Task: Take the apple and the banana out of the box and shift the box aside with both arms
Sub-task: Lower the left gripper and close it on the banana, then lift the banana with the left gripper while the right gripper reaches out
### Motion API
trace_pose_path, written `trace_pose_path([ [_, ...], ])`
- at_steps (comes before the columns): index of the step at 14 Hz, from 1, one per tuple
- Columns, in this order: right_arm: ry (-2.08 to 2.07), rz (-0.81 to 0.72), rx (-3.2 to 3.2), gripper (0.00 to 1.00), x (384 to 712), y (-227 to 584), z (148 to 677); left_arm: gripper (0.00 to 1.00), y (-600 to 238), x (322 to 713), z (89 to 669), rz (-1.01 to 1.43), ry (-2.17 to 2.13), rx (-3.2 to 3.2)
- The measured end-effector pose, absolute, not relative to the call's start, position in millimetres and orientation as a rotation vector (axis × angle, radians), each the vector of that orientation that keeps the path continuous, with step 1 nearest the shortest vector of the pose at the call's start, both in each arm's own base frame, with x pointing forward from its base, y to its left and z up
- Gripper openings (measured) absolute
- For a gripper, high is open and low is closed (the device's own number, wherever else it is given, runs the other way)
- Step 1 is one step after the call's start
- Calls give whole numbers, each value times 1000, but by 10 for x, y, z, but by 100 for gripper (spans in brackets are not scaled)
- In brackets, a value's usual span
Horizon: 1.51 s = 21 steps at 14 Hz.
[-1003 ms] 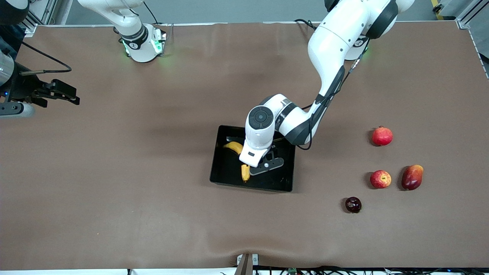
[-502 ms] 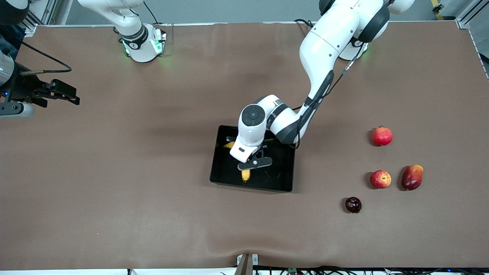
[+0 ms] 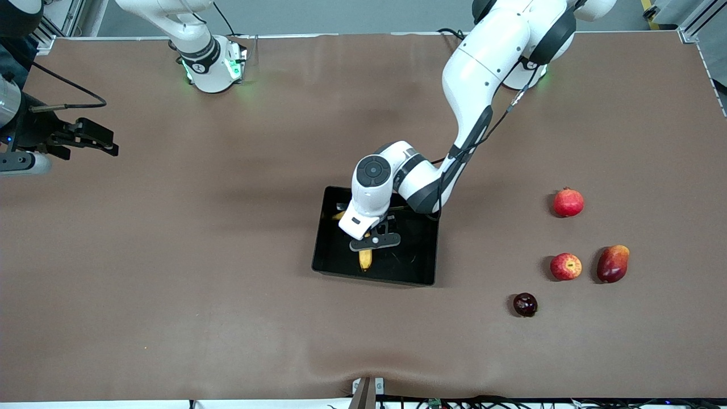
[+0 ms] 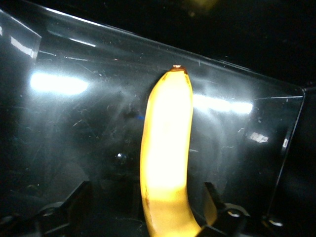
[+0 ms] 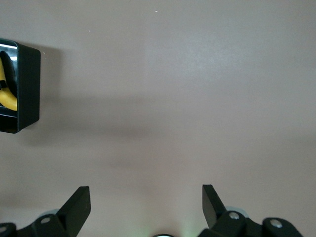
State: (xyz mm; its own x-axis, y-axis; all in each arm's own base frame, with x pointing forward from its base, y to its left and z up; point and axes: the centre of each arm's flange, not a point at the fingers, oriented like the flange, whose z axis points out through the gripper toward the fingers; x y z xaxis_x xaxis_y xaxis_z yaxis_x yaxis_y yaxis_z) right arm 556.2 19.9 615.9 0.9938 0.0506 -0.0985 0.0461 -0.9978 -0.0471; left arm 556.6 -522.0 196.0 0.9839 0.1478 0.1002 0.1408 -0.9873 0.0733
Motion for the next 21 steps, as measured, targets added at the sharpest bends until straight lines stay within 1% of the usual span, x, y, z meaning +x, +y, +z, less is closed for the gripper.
trace_pose_path([
  [1,-75,155,-3092,100,5562,199,6159,94,-5225,5557,1940,160,221,3065],
  [2,-75,155,-3092,100,5562,199,6159,88,-5231,5549,1922,158,219,3065],
  [5,-75,155,-3092,100,5562,199,6159,52,-5234,5536,1867,153,217,3068],
  [6,-75,155,-3092,100,5562,199,6159,43,-5229,5539,1858,154,218,3069],
  [7,-75,155,-3092,100,5562,199,6159,40,-5227,5543,1861,155,219,3068],
  [11,-75,155,-3092,100,5562,199,6159,40,-5213,5571,1877,164,224,3067],
  [14,-75,154,-3092,100,5562,199,6160,40,-5229,5615,2006,175,229,3063],
  [21,-75,154,-3092,100,5562,199,6161,40,-5077,5809,2971,236,282,3049],
])
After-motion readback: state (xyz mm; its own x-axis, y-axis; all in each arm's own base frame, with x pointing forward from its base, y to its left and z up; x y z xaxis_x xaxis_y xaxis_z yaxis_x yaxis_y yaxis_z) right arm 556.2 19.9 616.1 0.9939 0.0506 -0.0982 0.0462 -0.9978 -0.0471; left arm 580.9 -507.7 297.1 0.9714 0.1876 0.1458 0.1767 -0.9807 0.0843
